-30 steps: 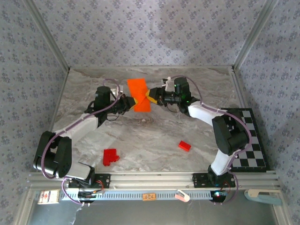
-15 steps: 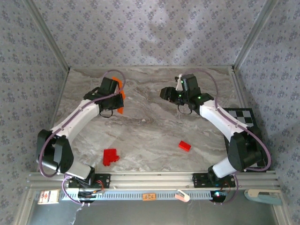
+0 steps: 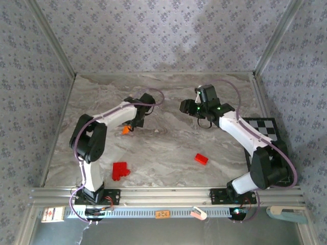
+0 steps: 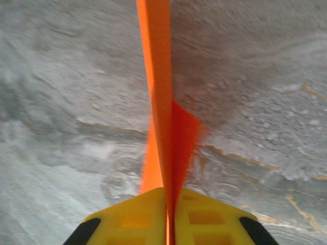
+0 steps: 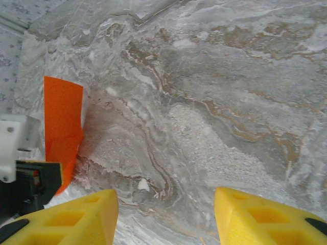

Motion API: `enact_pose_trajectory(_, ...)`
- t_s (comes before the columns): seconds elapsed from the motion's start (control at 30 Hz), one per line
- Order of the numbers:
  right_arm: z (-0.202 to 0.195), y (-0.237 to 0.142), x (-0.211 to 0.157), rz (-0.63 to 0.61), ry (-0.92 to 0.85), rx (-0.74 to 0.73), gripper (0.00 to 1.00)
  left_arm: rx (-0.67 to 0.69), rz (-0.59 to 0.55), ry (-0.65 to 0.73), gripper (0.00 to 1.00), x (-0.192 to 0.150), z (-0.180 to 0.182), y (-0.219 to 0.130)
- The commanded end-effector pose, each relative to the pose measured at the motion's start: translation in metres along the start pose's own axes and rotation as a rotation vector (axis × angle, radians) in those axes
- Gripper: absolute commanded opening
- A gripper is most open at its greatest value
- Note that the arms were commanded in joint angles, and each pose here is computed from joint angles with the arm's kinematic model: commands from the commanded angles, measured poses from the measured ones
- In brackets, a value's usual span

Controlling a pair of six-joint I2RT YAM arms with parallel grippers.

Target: Fold a paper plane with a square sheet of paper (pick it up from the middle)

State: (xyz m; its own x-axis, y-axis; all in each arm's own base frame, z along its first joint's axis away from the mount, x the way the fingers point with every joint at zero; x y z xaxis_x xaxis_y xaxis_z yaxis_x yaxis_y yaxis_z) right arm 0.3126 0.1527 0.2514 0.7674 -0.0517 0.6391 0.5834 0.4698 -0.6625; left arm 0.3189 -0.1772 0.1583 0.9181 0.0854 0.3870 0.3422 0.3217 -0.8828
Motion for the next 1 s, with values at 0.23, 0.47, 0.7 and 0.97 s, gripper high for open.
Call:
enact_pose_trajectory(0.23,-0.009,-0.004,-0.002,-0.006,0.020,-0.032,0.53,-0.311,0.147,-0.089,0.38,-0.009,-0.038,-0.007)
enact_pose_trajectory(0.47,-0.006,0.004,-0.003,0.021,0.017,-0.020,0.53,-0.602,0.161,-0.217,0.51,0.009,-0.014,-0.044)
enact_pose_trajectory(0.7,0.033,0.046,-0.009,0.126,-0.020,0.065,0.49,-0.718,0.089,-0.423,0.66,0.026,0.050,-0.065)
enact_pose_trajectory(0.97,0.118,0.122,-0.034,0.312,-0.110,0.247,0.42,-0.683,0.094,-0.682,0.71,0.016,0.116,-0.034)
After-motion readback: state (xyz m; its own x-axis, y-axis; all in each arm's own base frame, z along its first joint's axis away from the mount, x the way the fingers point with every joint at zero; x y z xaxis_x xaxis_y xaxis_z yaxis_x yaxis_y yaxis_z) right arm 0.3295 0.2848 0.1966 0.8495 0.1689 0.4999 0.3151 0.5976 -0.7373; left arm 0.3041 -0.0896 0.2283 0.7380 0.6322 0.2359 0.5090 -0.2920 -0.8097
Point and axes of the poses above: each hand's point on the last joint's axis, 136 mm out from that joint toward the fingers, its own y axis out along the fingers, its own z axis along the line the jaws close on, x = y × z, the point moved 10 cm from there along -y, back along the fingers, and after that the axes turned 14 degrees about -y, right-handed, at the moved point
